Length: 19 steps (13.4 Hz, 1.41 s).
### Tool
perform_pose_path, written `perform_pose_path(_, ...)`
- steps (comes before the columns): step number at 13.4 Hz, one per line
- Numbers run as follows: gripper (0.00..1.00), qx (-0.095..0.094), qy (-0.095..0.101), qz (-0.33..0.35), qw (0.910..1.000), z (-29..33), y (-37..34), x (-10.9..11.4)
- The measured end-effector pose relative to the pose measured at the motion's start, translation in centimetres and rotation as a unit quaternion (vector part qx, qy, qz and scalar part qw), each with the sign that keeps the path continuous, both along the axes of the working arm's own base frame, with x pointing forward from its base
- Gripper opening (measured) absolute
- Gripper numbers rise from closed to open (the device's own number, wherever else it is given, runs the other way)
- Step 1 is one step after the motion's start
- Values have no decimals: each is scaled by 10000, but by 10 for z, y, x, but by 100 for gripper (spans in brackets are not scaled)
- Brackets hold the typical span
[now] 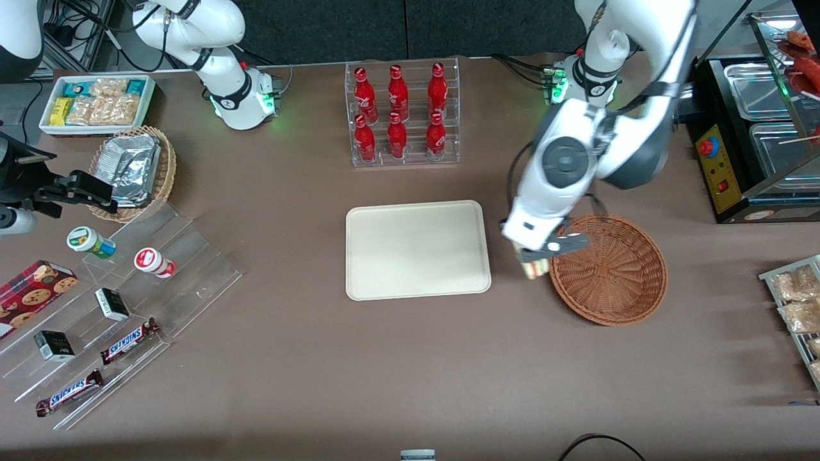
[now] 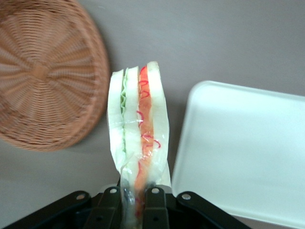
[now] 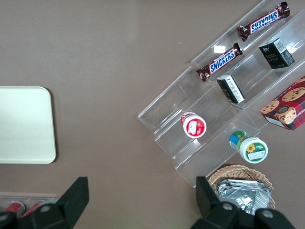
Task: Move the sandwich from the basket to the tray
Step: 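Carry the sandwich over the cream tray and lower it, then open the left gripper to set the sandwich upright on the tray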
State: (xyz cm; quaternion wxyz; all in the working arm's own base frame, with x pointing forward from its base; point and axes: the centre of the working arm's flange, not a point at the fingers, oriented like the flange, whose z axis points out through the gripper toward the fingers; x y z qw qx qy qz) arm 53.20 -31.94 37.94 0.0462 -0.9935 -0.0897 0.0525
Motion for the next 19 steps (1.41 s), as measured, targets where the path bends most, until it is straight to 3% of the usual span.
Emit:
perform_pose_path(4, 15, 71, 63, -380, 9992, -41, -82, -11)
perform_pose_path(7, 15, 15, -34, -602, 9982, -82, -124, -15)
perform_pose_path(11, 15, 11, -43, -814, 9967, -120, -151, -28)
perform_pose_path(19, 15, -34, -95, -1175, 9930, -139, -192, -60)
